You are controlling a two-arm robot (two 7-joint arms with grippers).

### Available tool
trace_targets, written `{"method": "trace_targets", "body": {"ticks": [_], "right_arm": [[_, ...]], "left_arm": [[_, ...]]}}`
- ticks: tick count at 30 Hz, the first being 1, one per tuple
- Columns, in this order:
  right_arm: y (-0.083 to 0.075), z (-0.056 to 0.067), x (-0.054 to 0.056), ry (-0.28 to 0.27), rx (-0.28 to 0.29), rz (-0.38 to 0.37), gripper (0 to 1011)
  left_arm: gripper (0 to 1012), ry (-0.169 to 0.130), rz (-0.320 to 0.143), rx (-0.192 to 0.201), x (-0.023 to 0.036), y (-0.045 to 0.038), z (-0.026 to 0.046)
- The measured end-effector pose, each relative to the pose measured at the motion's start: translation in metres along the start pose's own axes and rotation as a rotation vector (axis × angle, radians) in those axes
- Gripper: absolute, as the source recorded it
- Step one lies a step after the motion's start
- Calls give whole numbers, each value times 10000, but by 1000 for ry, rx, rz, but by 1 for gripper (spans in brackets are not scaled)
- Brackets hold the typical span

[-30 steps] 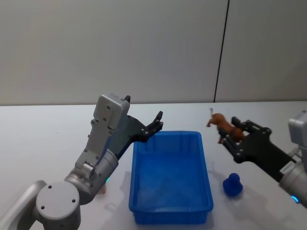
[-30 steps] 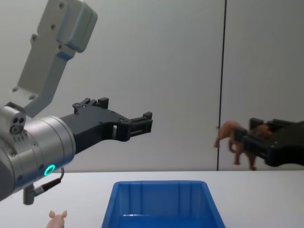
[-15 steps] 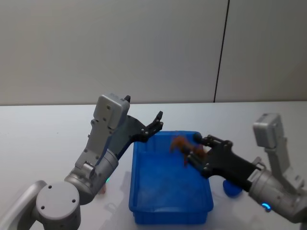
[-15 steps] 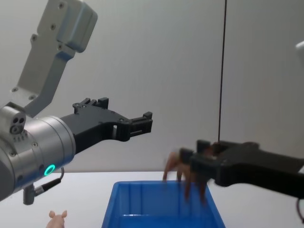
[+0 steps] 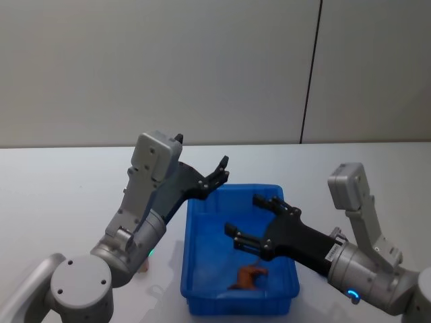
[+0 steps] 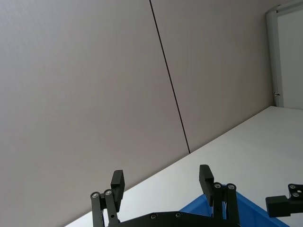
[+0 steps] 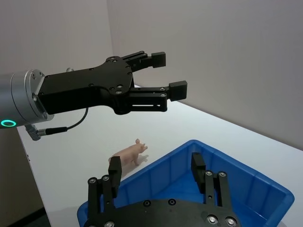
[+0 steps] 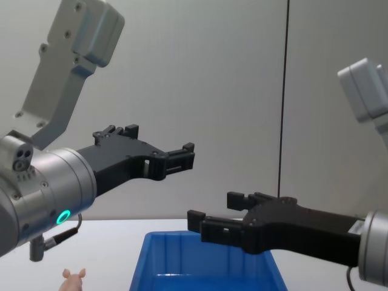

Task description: Pick up the two dolls from the table and place them into the box.

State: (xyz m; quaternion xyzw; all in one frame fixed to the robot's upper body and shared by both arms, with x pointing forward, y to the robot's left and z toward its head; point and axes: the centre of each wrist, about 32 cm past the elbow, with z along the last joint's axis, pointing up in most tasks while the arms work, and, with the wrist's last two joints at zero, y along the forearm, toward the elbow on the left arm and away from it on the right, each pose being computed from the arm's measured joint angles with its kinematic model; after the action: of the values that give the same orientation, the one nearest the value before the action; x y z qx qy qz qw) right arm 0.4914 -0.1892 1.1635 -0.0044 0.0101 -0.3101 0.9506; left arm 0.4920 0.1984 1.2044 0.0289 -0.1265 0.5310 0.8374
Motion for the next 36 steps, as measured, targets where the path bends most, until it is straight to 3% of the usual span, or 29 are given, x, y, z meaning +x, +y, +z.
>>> {"method": "trace_targets", "body": {"ticks": [5,12,21,31,36], "right_arm": [[-7,15,24,-10,11,-4,998],[-122,75,142,-53,44,-46,1001],[-494,143,307,-91,67,-142,1001],[-920,186,318,-52,14,-222,1001],[-1054,203,299,-28,-26,-243,1001]], "left_arm": [[1001,0,0,0,0,0,0],[1001,0,0,0,0,0,0],[1001,0,0,0,0,0,0],[1001,0,0,0,0,0,0],[1001,0,0,0,0,0,0]]}}
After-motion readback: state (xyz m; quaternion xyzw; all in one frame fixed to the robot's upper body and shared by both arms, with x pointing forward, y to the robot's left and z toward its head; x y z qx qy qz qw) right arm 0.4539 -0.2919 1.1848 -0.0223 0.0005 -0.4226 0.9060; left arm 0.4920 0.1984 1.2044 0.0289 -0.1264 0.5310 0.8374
